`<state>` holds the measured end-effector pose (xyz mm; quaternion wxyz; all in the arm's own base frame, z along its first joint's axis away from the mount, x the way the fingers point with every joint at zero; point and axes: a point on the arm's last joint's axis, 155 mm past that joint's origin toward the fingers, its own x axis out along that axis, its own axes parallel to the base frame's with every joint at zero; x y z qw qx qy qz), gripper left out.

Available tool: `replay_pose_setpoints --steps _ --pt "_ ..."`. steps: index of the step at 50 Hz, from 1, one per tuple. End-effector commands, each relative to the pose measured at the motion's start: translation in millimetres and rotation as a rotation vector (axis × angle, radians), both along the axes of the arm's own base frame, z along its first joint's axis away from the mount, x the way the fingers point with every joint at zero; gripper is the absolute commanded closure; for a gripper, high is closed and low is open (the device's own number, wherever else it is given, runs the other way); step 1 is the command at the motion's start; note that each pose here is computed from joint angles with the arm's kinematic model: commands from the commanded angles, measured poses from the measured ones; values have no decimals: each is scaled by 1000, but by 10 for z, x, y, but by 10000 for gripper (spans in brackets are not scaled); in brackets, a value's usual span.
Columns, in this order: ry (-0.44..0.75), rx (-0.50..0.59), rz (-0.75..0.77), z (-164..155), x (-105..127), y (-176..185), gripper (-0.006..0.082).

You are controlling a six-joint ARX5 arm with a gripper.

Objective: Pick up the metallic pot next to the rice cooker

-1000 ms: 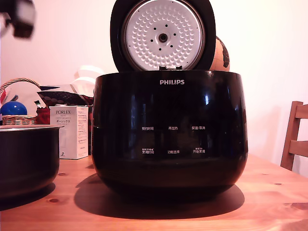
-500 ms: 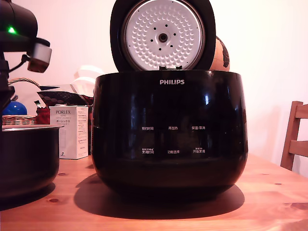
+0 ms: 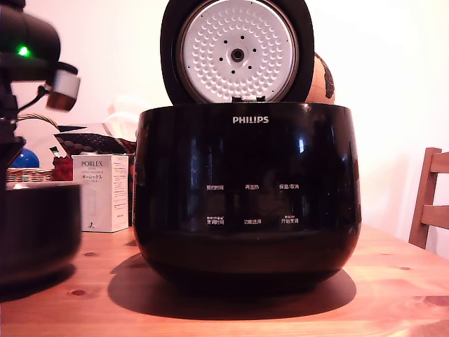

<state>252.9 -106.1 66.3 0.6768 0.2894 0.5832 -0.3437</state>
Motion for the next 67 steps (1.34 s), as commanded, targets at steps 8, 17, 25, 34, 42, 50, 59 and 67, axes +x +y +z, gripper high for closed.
replay_pose_setpoints --steps 8,17,25,34,42,50,59,67 --pt "3 89 -7 207 -27 42 787" --pt "-20 165 -16 532 -30 56 787" --pt "-76 208 -5 857 18 52 787" --pt "-197 144 5 1229 119 -112 787" --pt "-282 94 2 1516 134 -171 787" --pt "-324 66 13 1656 89 -150 788" --pt "-334 61 13 1684 78 -143 788" --pt "-334 61 13 1684 79 -143 788"
